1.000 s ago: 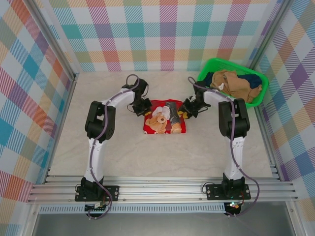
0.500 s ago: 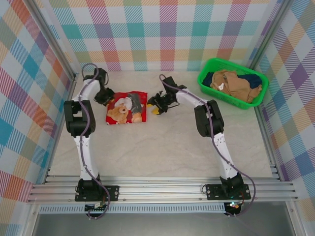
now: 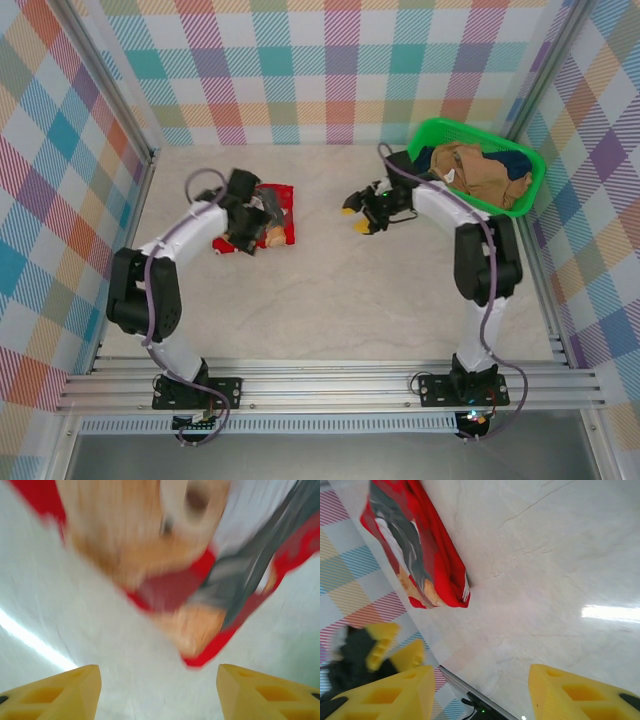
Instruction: Fold and stack the t-shirts
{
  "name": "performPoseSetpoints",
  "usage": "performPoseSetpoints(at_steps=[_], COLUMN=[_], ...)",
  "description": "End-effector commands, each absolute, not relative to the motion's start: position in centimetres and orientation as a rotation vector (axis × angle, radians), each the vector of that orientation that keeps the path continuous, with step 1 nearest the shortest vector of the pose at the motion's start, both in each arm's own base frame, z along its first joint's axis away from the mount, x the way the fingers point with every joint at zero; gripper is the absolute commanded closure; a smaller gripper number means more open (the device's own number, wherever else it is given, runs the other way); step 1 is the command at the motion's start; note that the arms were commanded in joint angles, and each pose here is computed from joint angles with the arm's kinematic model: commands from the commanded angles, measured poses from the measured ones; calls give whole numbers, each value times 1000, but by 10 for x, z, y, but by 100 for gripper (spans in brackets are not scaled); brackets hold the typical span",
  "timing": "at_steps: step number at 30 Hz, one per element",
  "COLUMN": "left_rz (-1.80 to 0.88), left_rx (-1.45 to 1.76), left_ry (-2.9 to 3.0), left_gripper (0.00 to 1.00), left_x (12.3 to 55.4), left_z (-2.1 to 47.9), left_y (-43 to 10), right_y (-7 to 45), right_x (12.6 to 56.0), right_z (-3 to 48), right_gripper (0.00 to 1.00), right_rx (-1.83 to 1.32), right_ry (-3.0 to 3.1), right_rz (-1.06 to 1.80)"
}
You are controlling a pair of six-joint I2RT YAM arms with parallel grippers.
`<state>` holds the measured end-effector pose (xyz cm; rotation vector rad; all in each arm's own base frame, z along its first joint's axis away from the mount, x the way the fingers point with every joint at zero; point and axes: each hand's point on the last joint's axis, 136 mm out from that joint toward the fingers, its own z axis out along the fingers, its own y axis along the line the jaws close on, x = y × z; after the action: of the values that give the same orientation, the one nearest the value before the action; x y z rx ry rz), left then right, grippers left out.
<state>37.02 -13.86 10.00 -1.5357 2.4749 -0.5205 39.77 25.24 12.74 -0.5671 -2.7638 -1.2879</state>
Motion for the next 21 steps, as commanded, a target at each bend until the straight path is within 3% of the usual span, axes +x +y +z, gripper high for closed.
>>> performPoseSetpoints(at_steps=[1,10,21], left_rz=[-681,-481,-431], left_rx=[-1877,-1991,-1988], left_ry=[2178,2051,2045], left_gripper=[36,37,51], left_x=[398,418,461], left_z=[87,54,20], left_y=[-163,-136,-75], right_y=[236,204,196], right_x=[384,368,356], right_z=[129,141,134], right_gripper=[48,48,49], right_rx=[-513,-561,-614], right_ry=[-2771,-2776,-2747], right_rz=[-1311,-1341,-1332])
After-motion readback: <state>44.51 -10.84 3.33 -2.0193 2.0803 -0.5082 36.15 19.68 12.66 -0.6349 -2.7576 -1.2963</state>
